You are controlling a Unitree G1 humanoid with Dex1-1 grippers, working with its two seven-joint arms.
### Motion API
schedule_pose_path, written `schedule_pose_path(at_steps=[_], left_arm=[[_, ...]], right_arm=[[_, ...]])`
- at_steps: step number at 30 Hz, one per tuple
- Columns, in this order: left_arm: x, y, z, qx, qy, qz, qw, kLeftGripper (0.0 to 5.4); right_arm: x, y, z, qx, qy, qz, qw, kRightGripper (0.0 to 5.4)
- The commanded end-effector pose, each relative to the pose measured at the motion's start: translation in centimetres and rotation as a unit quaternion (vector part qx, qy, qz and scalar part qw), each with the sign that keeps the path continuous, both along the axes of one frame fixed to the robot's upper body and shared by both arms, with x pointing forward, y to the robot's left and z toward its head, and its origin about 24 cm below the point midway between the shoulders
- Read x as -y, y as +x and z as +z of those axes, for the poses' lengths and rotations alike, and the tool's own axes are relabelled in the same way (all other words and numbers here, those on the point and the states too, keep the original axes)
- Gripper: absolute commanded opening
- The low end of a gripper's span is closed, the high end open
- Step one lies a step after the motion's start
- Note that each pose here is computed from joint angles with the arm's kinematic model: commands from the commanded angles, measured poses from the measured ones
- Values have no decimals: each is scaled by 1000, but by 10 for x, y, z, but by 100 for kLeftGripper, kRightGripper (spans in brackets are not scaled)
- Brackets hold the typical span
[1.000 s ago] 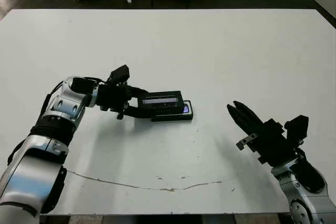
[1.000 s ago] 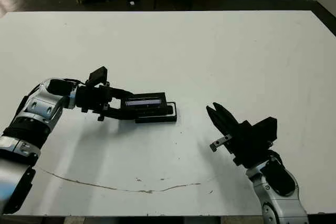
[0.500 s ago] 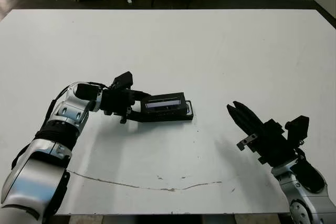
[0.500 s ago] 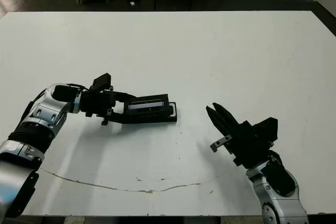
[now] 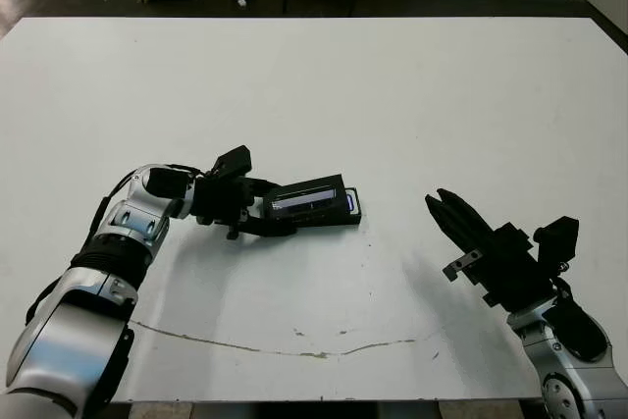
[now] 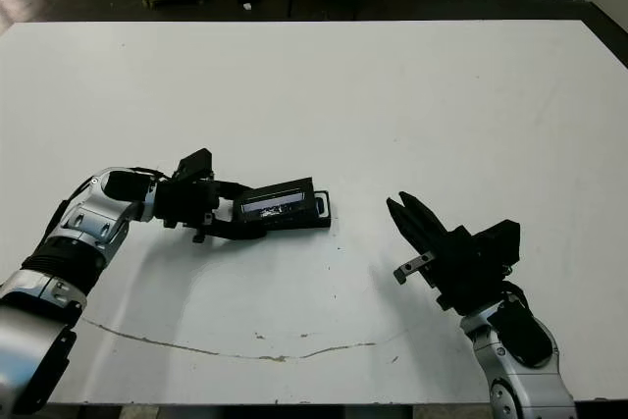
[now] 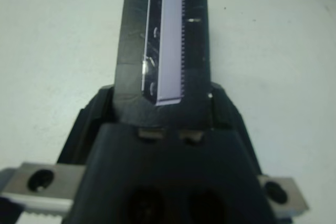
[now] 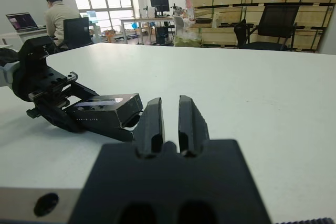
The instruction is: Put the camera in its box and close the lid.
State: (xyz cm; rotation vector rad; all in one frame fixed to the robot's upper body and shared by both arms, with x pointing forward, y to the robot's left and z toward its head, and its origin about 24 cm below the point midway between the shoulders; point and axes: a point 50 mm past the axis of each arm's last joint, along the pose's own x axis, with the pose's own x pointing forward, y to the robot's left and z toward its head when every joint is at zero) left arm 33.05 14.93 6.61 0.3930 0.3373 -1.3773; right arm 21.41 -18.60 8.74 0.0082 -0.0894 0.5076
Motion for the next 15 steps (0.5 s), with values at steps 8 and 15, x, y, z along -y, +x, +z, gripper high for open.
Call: schedule_pose_path(at_steps=[8, 15], left_arm=[[15, -1, -20, -54, 17, -6, 998, 237], [27, 4, -16, -58, 24, -24, 998, 237]], right_arm=[[5, -2, -5, -10, -8, -3, 1000, 0], [5, -1, -6, -5, -10, 2, 1000, 0]])
